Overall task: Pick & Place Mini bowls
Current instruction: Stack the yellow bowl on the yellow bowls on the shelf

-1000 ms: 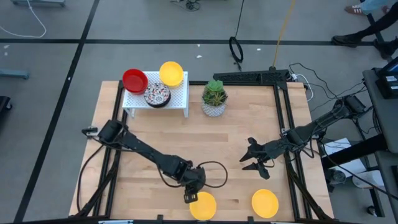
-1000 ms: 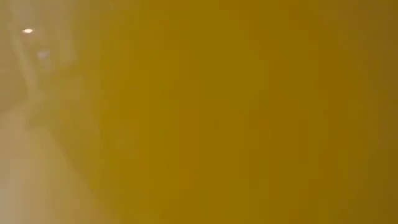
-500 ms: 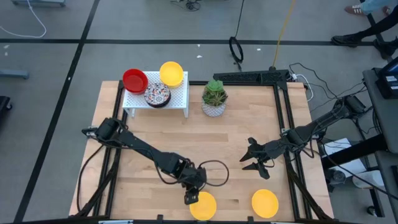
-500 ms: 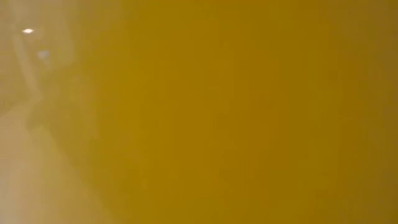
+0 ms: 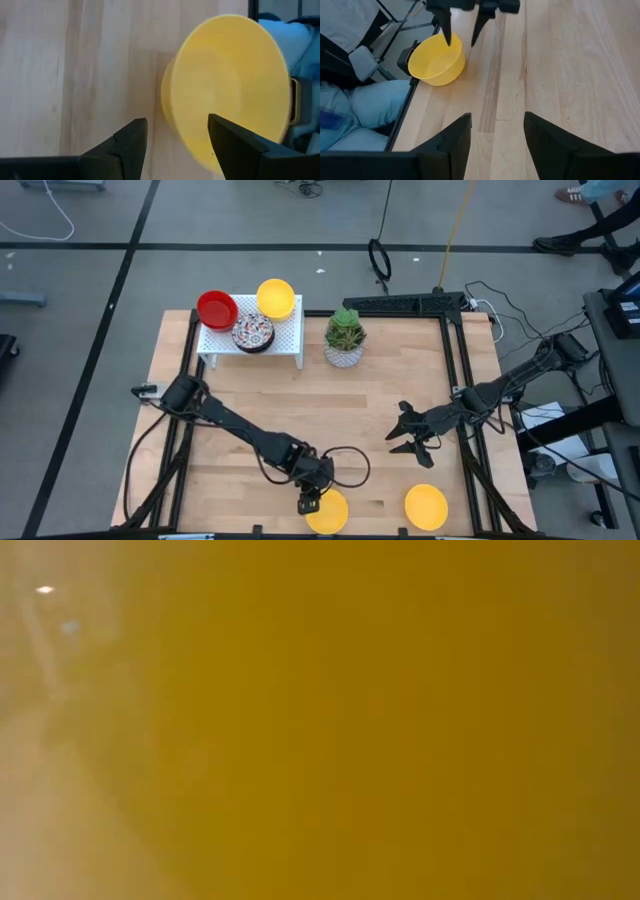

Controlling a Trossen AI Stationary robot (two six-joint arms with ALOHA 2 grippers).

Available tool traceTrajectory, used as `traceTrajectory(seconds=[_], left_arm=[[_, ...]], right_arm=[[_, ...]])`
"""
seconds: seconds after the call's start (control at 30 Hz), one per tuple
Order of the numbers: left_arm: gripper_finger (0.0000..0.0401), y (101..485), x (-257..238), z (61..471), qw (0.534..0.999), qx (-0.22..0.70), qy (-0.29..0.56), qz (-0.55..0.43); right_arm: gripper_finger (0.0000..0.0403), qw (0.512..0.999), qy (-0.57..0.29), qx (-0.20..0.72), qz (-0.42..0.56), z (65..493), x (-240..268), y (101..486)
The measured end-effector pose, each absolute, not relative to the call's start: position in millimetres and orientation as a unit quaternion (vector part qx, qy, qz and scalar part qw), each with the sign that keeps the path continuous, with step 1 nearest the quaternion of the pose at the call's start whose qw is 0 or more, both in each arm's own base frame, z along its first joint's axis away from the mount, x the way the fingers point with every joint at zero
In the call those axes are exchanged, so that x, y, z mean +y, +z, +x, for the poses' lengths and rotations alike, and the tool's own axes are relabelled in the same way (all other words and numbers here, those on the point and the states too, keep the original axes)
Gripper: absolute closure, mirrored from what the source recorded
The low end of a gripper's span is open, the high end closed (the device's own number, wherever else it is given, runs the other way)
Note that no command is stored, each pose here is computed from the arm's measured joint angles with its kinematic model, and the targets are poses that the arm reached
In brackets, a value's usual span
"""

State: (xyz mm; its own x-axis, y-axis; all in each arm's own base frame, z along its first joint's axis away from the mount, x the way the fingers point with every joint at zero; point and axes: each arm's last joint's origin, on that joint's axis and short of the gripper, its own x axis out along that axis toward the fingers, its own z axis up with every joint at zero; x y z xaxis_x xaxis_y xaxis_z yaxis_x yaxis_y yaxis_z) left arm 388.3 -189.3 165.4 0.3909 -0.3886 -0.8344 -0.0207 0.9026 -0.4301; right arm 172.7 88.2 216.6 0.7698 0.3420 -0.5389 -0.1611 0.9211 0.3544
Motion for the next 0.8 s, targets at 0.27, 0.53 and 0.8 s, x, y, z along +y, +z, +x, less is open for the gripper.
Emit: traceTrajectory(seconds=[0.27,0.53,0.8], left_arm=[[0.0241,162.3,-187.5,388.1,0.813,0.544,-0.103,-0.180],[0.0390,160.5,-180.8,387.5,0.803,0.561,-0.109,-0.171],[0.0394,171.4,-162.6,389.0,0.804,0.561,-0.099,-0.169]], right_arm=[[0.0234,0.930,0.134,0.311,0.145,172.7,88.0,216.5],[0.0234,0.930,0.135,0.311,0.141,172.7,88.0,216.5],[0.0234,0.930,0.135,0.311,0.141,172.7,88.0,216.4]])
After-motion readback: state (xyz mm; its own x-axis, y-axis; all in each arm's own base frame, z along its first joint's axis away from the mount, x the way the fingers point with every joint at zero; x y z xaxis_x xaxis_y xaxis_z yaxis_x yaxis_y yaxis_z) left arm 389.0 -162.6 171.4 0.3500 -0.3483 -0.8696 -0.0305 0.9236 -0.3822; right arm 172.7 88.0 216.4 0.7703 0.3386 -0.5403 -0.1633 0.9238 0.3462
